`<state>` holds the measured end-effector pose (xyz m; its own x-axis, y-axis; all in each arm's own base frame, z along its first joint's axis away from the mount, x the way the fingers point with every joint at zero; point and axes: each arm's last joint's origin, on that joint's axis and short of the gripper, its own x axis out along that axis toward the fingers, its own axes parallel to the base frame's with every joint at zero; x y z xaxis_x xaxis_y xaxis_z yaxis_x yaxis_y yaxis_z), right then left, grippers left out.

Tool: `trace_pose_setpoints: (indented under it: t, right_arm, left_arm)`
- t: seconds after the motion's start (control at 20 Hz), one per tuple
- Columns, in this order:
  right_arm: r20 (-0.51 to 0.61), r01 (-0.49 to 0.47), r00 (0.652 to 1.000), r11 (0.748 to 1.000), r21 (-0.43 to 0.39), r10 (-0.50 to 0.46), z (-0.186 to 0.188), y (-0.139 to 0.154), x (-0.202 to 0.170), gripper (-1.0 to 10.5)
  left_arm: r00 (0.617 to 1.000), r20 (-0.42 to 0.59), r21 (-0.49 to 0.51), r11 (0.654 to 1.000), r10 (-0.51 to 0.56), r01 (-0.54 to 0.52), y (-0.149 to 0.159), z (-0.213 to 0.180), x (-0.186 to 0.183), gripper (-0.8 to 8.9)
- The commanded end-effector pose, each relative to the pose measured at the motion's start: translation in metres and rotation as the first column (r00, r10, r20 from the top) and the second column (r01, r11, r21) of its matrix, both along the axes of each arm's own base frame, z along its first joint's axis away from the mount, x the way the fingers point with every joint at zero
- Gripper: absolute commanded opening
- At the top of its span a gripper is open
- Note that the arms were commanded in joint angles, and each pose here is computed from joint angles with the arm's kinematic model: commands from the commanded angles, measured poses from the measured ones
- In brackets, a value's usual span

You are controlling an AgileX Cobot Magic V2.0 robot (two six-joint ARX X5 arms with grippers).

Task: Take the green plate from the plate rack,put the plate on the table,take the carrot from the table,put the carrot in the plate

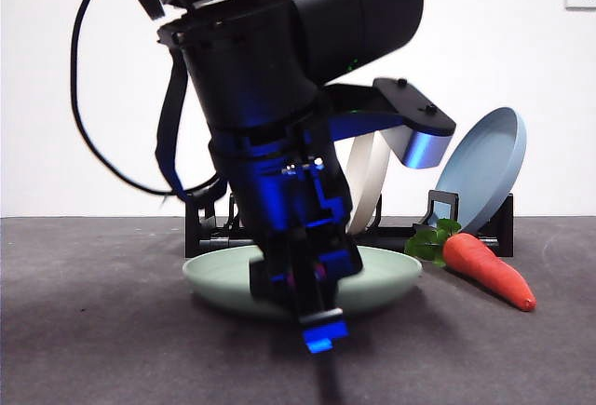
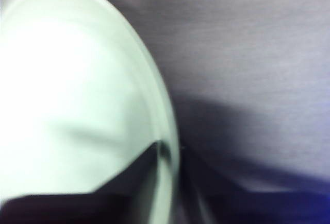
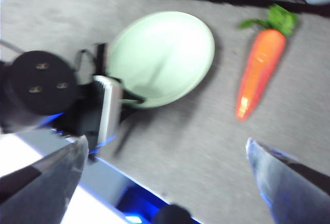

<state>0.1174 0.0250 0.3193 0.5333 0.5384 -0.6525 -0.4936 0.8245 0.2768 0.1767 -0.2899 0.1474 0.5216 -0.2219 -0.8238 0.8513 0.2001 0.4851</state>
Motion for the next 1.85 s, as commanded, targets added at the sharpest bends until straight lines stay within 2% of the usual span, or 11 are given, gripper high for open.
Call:
trace_pose_setpoints:
  t: [0.05,0.35,0.55,0.65,0.8,0.95,1.1,1.25,1.55,1.7,1.85]
  right_arm:
    - [-0.017,0.024,1.000,0.999,-0.023,-0.025,-0.002,0.000,0.009,6.0]
    - [-0.024,0.073,0.997,0.997,-0.007,-0.073,-0.012,0.004,0.053,6.0]
    - [-0.051,0.119,0.991,0.992,-0.044,-0.121,-0.033,0.007,0.096,6.0]
    - [-0.076,0.134,0.987,0.988,-0.075,-0.139,-0.049,0.009,0.118,5.9]
    - [-0.094,0.143,0.984,0.984,-0.104,-0.153,-0.076,0.018,0.149,5.9]
    - [-0.103,0.136,0.983,0.979,-0.154,-0.153,-0.105,0.033,0.172,5.9]
    - [-0.104,0.127,0.983,0.968,-0.217,-0.152,-0.132,0.049,0.187,5.9]
    - [-0.087,0.142,0.982,0.954,-0.264,-0.170,-0.149,0.058,0.195,5.9]
    - [-0.116,0.157,0.974,0.951,-0.265,-0.193,-0.165,0.061,0.201,2.5]
    - [-0.120,0.159,0.973,0.952,-0.263,-0.196,-0.165,0.061,0.201,2.1]
    - [-0.137,0.167,0.969,0.953,-0.251,-0.206,-0.166,0.061,0.200,0.9]
  left_arm:
    - [0.995,-0.085,-0.004,0.999,0.045,-0.045,0.003,-0.012,-0.005,2.30]
    - [0.992,-0.068,-0.113,0.987,0.103,-0.111,0.003,0.024,-0.006,2.30]
    - [0.983,-0.051,-0.344,0.920,0.178,-0.185,0.013,0.099,-0.012,2.30]
    - [0.976,-0.054,-0.485,0.849,0.213,-0.212,0.026,0.144,-0.021,2.30]
    - [0.965,-0.101,-0.681,0.691,0.241,-0.243,0.055,0.205,-0.038,2.30]
    - [0.967,-0.114,-0.803,0.551,0.229,-0.226,0.089,0.244,-0.058,2.29]
    - [0.965,-0.126,-0.850,0.476,0.231,-0.225,0.118,0.262,-0.074,2.29]
    - [0.961,-0.147,-0.857,0.456,0.235,-0.242,0.136,0.267,-0.083,2.29]
    - [0.952,-0.181,-0.833,0.477,0.247,-0.282,0.142,0.263,-0.087,2.29]
    - [0.952,-0.181,-0.832,0.478,0.248,-0.283,0.142,0.263,-0.087,2.29]
    - [0.951,-0.182,-0.830,0.480,0.249,-0.285,0.142,0.263,-0.087,2.29]
